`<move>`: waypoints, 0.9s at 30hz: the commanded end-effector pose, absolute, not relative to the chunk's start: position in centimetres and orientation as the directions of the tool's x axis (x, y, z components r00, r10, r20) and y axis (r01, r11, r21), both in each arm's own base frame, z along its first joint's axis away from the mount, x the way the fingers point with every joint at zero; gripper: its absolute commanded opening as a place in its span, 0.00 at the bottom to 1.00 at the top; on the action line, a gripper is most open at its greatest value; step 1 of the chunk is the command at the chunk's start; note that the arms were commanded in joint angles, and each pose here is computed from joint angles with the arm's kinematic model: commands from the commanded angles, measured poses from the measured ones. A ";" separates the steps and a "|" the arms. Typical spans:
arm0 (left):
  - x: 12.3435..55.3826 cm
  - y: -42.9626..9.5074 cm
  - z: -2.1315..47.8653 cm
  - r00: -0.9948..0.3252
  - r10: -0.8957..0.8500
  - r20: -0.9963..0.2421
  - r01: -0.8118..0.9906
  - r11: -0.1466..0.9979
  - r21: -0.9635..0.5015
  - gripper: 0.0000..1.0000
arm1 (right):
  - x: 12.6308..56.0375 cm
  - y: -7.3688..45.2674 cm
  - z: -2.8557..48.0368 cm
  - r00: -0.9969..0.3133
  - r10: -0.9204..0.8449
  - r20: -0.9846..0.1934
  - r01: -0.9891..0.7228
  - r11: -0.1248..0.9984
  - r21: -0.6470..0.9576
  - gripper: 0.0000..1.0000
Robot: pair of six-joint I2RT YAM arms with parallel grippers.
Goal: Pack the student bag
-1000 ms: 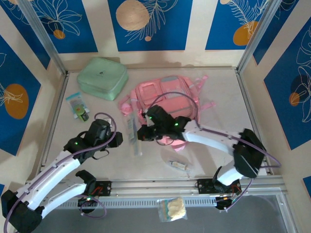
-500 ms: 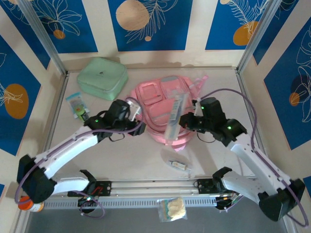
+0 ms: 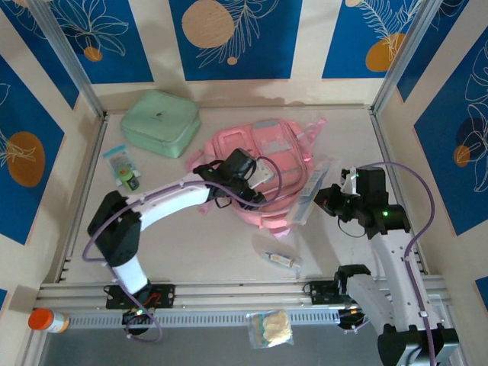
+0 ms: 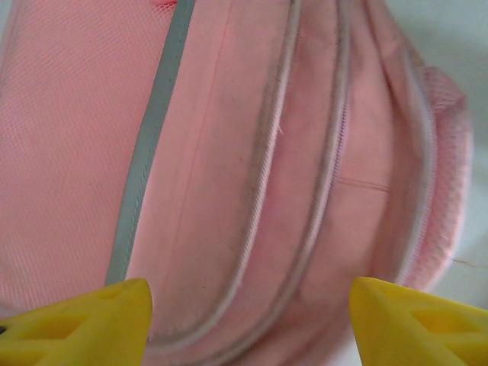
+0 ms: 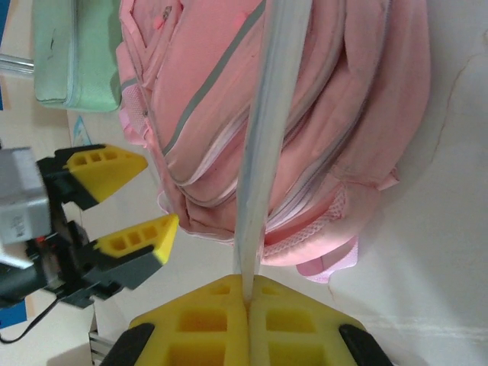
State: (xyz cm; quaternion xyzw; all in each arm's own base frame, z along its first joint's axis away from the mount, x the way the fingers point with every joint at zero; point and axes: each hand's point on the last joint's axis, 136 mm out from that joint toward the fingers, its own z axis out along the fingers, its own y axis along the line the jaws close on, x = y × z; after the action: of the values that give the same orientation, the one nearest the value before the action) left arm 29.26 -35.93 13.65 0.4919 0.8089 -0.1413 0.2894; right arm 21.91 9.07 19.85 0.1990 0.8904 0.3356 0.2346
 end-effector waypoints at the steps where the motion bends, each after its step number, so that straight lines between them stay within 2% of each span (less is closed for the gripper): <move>1: 30.2 -36.9 13.6 -0.248 0.773 -0.583 0.902 0.404 0.151 0.70 | 21.4 9.6 20.0 -0.831 0.484 -0.275 0.159 0.680 0.716 0.00; 8: 32.2 -38.3 10.8 -0.209 0.823 -0.529 0.902 0.371 0.221 0.73 | 21.8 9.6 18.9 -0.838 0.485 -0.251 0.165 0.663 0.730 0.00; 12: 34.6 -38.0 10.5 -0.226 0.827 -0.514 0.848 0.427 0.314 0.72 | 21.9 9.6 18.8 -0.838 0.489 -0.240 0.170 0.653 0.738 0.00; 18: 35.2 -38.6 11.0 -0.235 0.815 -0.530 0.839 0.445 0.313 0.50 | 22.1 9.6 19.0 -0.834 0.496 -0.240 0.170 0.645 0.745 0.00; 20: 35.5 -38.6 11.2 -0.237 0.817 -0.526 0.831 0.451 0.325 0.36 | 22.2 9.7 19.1 -0.835 0.493 -0.244 0.161 0.644 0.748 0.00; 22: 35.2 -38.7 11.4 -0.242 0.817 -0.523 0.839 0.447 0.310 0.26 | 22.2 9.7 19.3 -0.837 0.489 -0.246 0.157 0.644 0.749 0.00; 27: 34.8 -38.6 14.0 -0.257 0.783 -0.567 0.831 0.479 0.284 0.08 | 21.9 9.3 19.9 -0.832 0.494 -0.254 0.169 0.661 0.732 0.00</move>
State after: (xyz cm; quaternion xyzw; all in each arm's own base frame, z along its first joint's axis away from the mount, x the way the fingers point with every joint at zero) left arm 33.58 -38.22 10.19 0.5326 0.7943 -0.0303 0.2908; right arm 22.15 9.17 18.58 0.2009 0.8850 0.3616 0.2137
